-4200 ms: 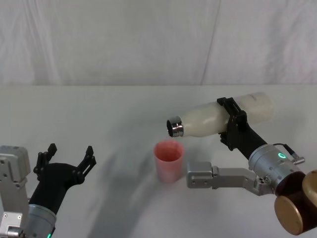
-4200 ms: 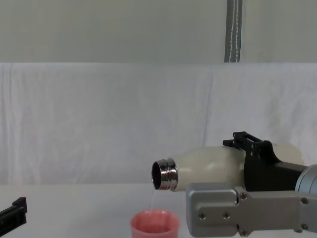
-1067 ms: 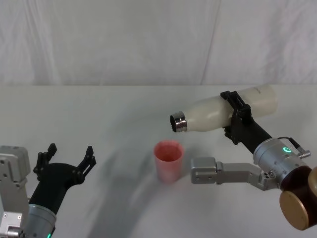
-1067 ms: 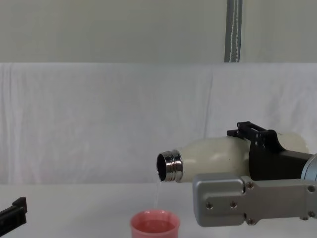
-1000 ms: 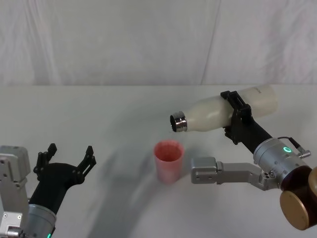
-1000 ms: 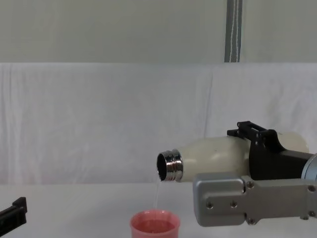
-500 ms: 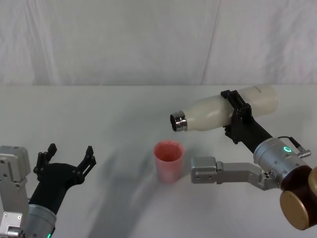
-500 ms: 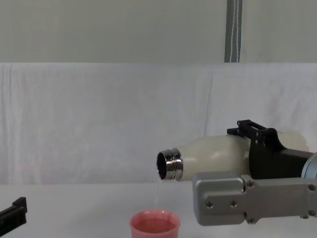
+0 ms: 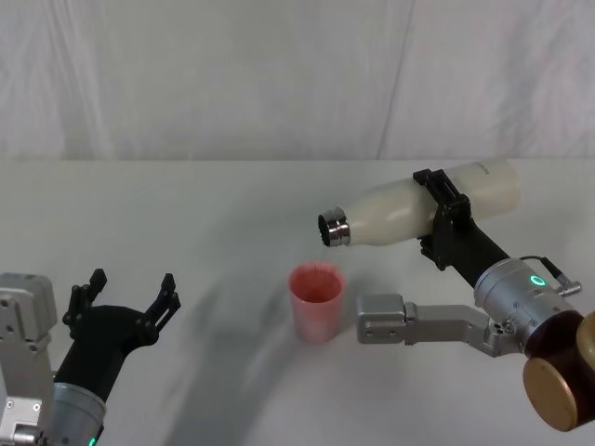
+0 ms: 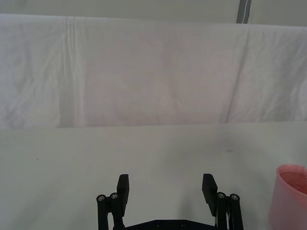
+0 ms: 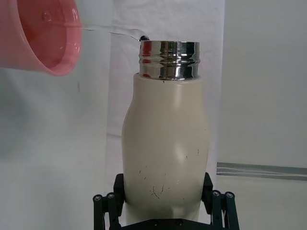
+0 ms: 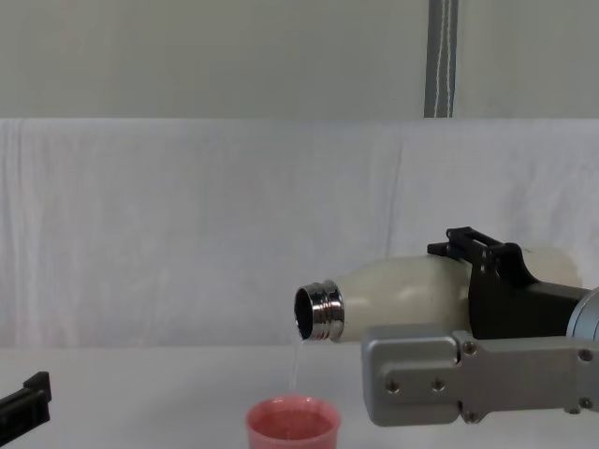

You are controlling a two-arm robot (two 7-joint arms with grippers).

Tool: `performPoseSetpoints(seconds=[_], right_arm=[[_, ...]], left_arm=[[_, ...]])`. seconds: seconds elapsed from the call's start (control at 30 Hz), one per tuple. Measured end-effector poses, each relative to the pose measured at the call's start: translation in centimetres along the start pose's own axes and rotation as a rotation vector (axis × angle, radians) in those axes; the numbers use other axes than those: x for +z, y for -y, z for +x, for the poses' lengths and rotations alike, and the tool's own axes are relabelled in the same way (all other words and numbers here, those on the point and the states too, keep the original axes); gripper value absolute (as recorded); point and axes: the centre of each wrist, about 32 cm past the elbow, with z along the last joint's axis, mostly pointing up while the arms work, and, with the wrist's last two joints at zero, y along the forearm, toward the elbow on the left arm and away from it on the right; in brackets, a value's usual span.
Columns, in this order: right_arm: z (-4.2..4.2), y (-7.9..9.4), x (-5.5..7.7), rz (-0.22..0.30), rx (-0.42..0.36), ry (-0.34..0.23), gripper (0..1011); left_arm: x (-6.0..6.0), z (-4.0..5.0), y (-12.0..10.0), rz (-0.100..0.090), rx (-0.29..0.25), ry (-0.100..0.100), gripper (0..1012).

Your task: Grasp the thermos with one hand and pour water into the cup lid.

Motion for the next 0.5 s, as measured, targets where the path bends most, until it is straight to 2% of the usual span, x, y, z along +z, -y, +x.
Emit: performPoseSetpoints(seconds=[0.23,0.5], right_arm=[[-0.16,0.07,-0.08,0.003,-0.009,-0.048,955],[-0.2,0.29,-0.34,0.022,-0.04,-0.154,955]], left_arm=[[0.0,0.0,0.0,0.0,0.0,0.0,1001],[0.0,0.0,0.0,0.0,0.0,0.0,1001]])
